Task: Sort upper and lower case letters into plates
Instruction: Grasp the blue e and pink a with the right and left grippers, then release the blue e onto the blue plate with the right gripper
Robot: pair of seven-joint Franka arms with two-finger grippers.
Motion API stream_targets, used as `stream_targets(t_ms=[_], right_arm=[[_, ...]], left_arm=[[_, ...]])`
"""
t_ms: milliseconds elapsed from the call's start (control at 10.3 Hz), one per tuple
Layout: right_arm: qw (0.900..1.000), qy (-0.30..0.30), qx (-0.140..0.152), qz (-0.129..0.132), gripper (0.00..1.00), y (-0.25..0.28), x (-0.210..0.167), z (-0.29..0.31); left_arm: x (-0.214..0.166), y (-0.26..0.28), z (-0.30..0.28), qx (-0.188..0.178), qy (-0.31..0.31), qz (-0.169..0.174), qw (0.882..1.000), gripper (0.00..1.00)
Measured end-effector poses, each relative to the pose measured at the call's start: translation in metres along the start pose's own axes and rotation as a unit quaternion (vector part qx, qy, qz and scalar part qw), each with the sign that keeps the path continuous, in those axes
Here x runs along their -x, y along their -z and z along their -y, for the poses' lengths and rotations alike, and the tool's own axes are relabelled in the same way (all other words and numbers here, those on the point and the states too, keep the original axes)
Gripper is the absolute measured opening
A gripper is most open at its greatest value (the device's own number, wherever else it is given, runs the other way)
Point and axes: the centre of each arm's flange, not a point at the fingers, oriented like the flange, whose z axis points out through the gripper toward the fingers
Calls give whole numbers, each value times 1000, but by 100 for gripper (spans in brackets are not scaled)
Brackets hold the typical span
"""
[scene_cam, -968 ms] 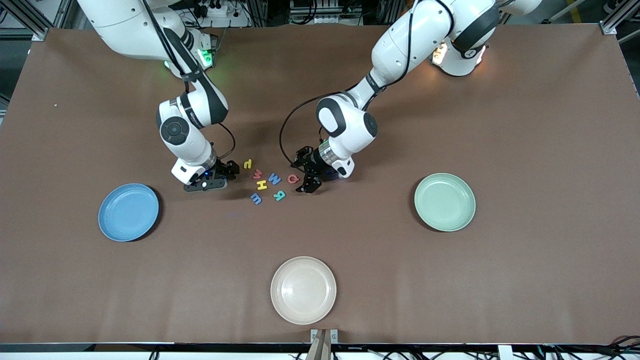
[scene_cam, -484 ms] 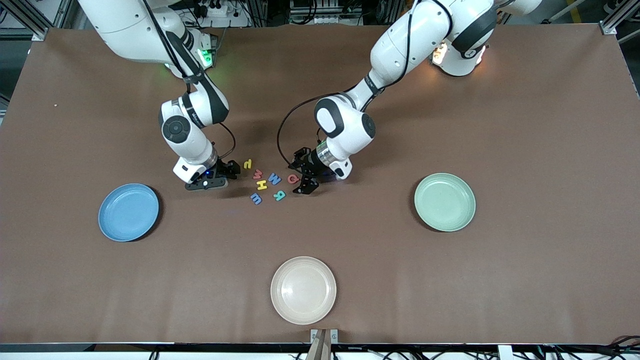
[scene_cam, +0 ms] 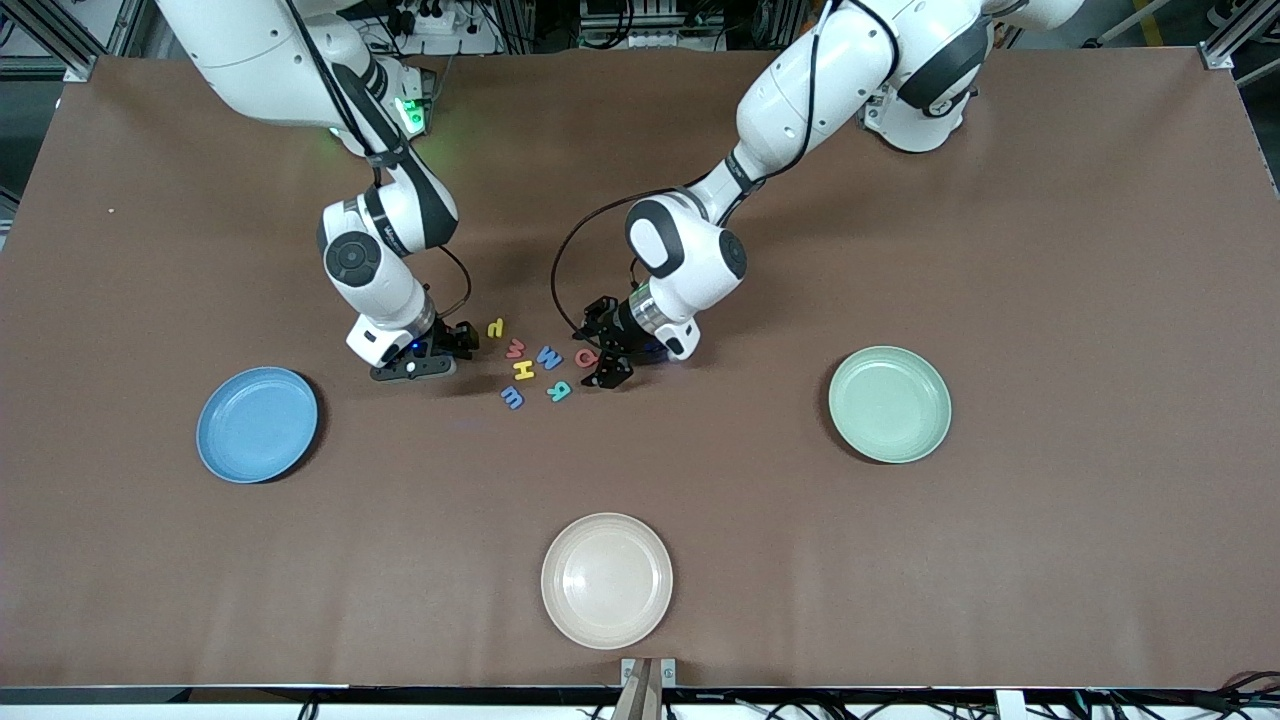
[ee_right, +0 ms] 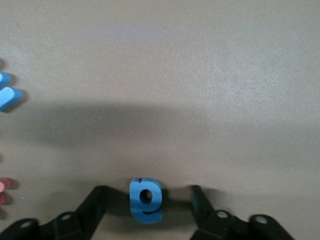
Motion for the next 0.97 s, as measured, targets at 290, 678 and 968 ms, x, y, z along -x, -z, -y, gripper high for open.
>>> stream_targets(t_ms=[290, 678, 968], right_arm=[[1000, 0, -1, -6, 31, 7, -2, 0], [1000, -13, 0, -9, 27, 10, -7, -14], [1000, -16, 5, -8, 27, 30, -19, -54]], left_arm=[[1, 0, 0, 0, 1, 1, 1000, 65], [0, 1, -4, 1, 2, 2, 1000, 66], [0, 1, -4, 0, 2, 2, 1000, 66]])
